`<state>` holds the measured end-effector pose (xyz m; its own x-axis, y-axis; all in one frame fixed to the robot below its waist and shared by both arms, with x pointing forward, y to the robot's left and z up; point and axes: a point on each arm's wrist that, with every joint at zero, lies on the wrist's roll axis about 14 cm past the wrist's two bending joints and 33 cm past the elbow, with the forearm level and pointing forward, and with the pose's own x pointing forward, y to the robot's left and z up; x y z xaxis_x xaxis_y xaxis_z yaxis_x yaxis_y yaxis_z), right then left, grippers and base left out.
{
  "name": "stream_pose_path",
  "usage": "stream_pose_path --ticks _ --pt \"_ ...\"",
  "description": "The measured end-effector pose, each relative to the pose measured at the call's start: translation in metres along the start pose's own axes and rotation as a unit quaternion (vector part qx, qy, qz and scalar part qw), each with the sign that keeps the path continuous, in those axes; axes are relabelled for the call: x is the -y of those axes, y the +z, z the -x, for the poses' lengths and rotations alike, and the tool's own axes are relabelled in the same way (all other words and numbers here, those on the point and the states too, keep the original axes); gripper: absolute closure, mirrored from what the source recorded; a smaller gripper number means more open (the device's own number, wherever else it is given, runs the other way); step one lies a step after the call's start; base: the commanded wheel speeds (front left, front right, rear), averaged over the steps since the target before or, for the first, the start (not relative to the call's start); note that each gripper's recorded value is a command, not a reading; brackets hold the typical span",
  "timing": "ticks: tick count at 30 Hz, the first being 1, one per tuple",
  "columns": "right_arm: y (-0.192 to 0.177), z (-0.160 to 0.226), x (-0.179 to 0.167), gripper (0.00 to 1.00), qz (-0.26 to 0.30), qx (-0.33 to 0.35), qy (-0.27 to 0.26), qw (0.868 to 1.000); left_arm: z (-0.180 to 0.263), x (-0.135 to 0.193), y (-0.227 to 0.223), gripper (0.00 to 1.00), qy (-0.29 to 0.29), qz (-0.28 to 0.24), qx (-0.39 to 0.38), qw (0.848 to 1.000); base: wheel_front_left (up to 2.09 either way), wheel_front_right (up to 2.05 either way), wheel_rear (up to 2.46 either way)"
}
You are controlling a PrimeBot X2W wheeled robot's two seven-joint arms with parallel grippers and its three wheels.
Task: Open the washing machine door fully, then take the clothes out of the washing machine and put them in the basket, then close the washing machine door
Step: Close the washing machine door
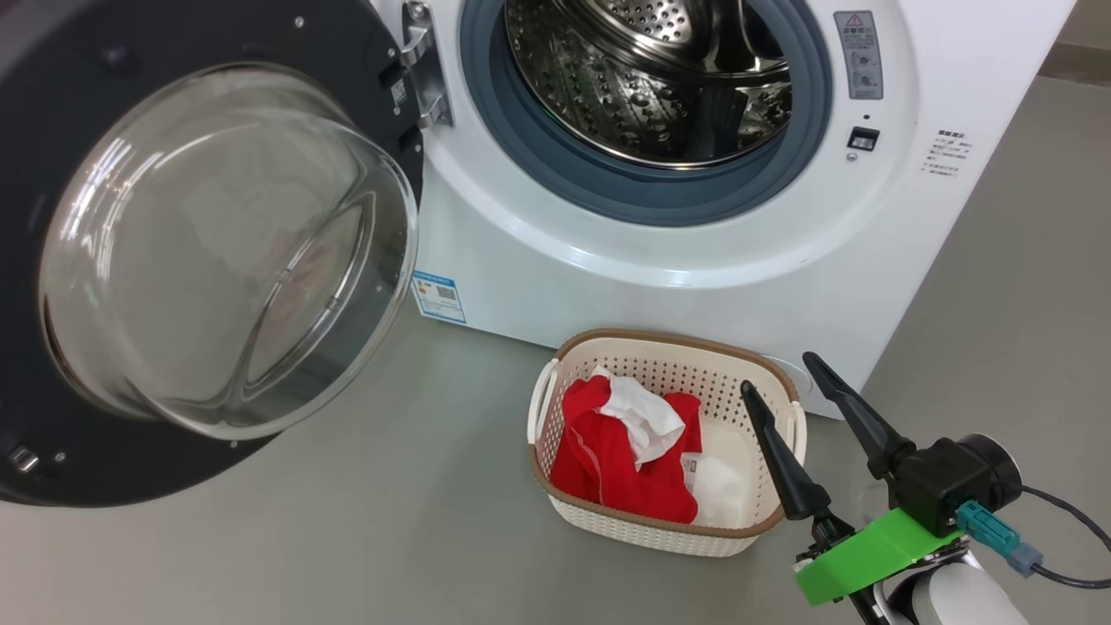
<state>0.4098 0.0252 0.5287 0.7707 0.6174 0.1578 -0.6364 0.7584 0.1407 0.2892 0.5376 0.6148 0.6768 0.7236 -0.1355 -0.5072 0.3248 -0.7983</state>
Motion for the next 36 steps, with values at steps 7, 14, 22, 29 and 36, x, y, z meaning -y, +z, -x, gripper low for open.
stream_pose_path --ticks 7,14,22,29,36 --pt "0.002 0.004 0.003 0.00 0.000 0.001 -0.007 1.000 -0.002 0.002 -0.033 1.00 -0.005 0.054 -0.102 0.993 0.00 0.00 0.00" --pt "0.000 0.006 0.005 0.00 -0.002 -0.002 -0.010 1.000 0.000 0.004 -0.054 1.00 -0.011 0.046 -0.161 0.986 0.00 0.00 0.00" --pt "0.000 0.007 0.006 0.00 -0.007 -0.002 -0.013 1.000 0.007 0.011 -0.059 1.00 -0.046 0.068 -0.192 0.978 0.00 0.00 0.00" --pt "0.000 0.005 0.002 0.00 -0.017 0.000 -0.009 1.000 0.018 0.015 -0.064 1.00 -0.082 0.088 -0.221 0.968 0.00 0.00 0.00" --pt "-0.002 0.003 -0.006 0.00 -0.027 -0.002 -0.001 1.000 0.030 0.018 -0.076 1.00 -0.108 0.117 -0.238 0.958 0.00 0.00 0.00"
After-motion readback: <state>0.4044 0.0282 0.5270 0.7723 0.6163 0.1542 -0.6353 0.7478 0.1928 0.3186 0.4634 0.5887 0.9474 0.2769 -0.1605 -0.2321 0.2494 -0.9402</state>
